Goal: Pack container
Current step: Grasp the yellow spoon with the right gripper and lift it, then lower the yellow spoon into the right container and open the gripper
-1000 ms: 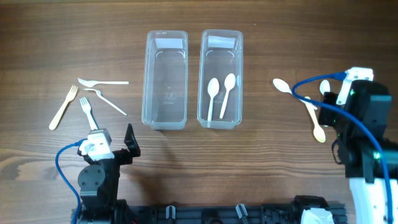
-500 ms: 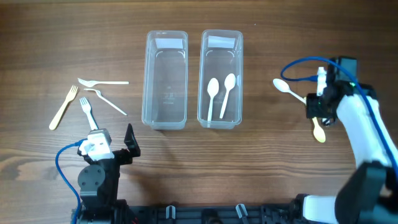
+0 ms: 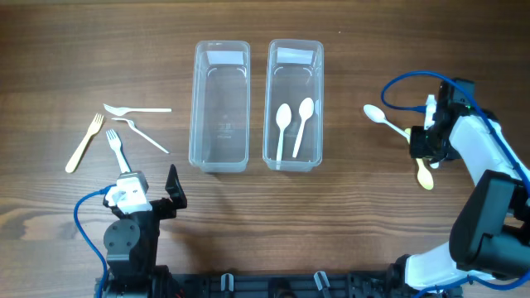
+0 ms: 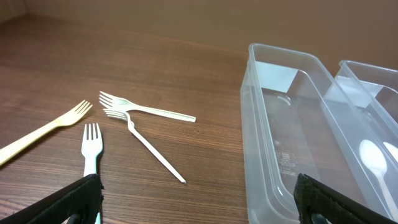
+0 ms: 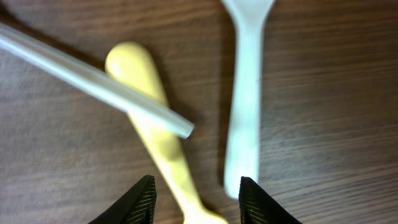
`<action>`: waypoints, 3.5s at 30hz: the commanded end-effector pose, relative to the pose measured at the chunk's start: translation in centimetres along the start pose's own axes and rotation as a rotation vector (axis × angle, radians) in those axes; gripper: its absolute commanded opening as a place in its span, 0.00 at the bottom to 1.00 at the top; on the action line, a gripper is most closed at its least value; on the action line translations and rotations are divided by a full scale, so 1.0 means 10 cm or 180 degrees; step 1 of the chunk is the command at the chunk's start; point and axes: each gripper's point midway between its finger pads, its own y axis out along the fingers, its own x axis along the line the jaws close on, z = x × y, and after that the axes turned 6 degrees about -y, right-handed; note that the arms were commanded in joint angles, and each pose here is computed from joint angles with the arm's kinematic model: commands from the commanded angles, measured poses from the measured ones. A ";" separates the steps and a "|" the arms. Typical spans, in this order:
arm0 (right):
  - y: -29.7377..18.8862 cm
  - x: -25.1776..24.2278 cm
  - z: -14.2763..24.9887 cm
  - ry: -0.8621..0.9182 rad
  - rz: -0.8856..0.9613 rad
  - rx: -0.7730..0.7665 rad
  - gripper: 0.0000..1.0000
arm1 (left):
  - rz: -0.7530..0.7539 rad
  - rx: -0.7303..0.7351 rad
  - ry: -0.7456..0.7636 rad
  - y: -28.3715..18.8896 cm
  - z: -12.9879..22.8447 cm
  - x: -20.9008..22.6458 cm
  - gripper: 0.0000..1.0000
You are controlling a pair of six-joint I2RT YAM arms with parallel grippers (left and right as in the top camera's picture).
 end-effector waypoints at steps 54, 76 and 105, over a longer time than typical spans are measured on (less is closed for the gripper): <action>-0.76 0.13 0.04 0.0692 -0.0341 -0.0647 0.04 | -0.0011 -0.0021 -0.0032 0.00 0.00 0.01 1.00; -2.20 2.14 -0.62 -0.0304 -0.2359 -0.2151 0.04 | -0.0011 -0.0022 -0.0033 0.00 0.00 0.01 1.00; -2.14 0.48 -0.55 -0.0899 -0.0091 -0.2390 0.48 | -0.0011 -0.0022 -0.0033 0.00 0.00 0.01 1.00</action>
